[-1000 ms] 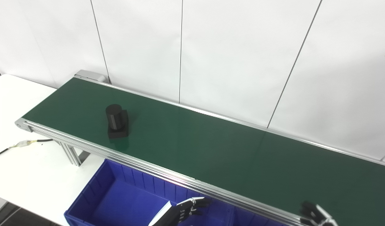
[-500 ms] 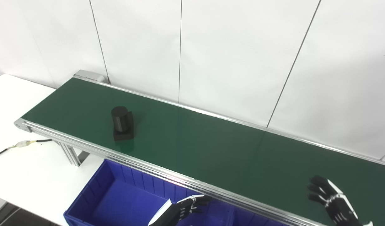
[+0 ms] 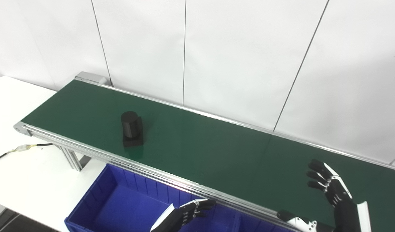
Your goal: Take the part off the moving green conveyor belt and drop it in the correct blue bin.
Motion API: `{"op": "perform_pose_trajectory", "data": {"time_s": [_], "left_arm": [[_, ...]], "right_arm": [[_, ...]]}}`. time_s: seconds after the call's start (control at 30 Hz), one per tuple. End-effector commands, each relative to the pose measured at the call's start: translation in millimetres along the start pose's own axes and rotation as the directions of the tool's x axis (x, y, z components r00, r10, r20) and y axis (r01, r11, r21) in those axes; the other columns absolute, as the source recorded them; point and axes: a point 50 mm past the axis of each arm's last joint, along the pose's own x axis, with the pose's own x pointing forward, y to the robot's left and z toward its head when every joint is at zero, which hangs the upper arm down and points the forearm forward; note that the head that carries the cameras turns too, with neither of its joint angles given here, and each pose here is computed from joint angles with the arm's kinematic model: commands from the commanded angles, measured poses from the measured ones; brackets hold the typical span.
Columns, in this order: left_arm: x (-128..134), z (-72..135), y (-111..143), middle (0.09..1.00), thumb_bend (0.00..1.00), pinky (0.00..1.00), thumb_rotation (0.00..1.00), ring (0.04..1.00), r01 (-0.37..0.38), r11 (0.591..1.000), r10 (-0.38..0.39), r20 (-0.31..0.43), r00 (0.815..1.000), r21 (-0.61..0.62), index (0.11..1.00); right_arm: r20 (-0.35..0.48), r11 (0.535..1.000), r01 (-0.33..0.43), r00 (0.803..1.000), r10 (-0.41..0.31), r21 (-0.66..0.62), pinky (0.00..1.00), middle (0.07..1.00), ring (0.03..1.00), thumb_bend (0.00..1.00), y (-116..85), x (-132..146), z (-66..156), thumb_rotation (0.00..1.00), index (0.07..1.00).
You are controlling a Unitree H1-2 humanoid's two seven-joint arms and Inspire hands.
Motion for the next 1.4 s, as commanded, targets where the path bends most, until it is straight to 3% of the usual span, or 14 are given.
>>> {"op": "perform_pose_trajectory", "data": {"time_s": [0.0, 0.3, 0.53, 0.83, 1.13, 1.37], "left_arm": [[6, 11, 4, 0.881, 0.93, 0.83, 0.08, 0.879, -0.003, 1.0, 0.001, 0.073, 0.997, 0.026, 0.823], [6, 11, 0, 0.878, 0.93, 0.81, 0.1, 0.87, -0.007, 0.999, 0.004, 0.07, 0.998, 0.035, 0.82], [3, 11, -2, 0.883, 0.93, 0.81, 0.1, 0.874, -0.01, 0.999, 0.008, 0.065, 0.998, 0.039, 0.816], [5, 10, -2, 0.881, 0.92, 0.81, 0.1, 0.87, -0.009, 0.999, 0.007, 0.064, 0.998, 0.032, 0.82], [5, 7, -2, 0.883, 0.93, 0.81, 0.11, 0.87, -0.011, 0.999, 0.009, 0.055, 0.998, 0.036, 0.819], [7, 7, -3, 0.881, 0.93, 0.81, 0.13, 0.869, -0.008, 0.999, 0.006, 0.053, 0.999, 0.042, 0.819]], "right_arm": [[0.032, 1.0, 0.019, 0.999, -0.019, 0.0, 0.68, 0.81, 0.769, 0.82, 2, 13, 12, 0.21, 0.824], [0.009, 1.0, 0.005, 1.0, -0.005, -0.006, 0.72, 0.82, 0.79, 0.81, 12, 31, 12, 0.26, 0.83], [0.001, 1.0, -0.001, 1.0, 0.001, -0.027, 0.74, 0.81, 0.784, 0.87, 21, 44, 15, 0.33, 0.82], [-0.039, 0.996, -0.067, 0.997, 0.065, -0.063, 0.77, 0.819, 0.804, 0.87, 34, 63, 24, 0.32, 0.838], [-0.099, 0.987, -0.128, 0.988, 0.119, -0.099, 0.74, 0.83, 0.8, 0.87, 49, 80, 25, 0.19, 0.839], [-0.11, 0.982, -0.153, 0.984, 0.141, -0.111, 0.75, 0.835, 0.805, 0.88, 60, 93, 26, 0.24, 0.84]]}}
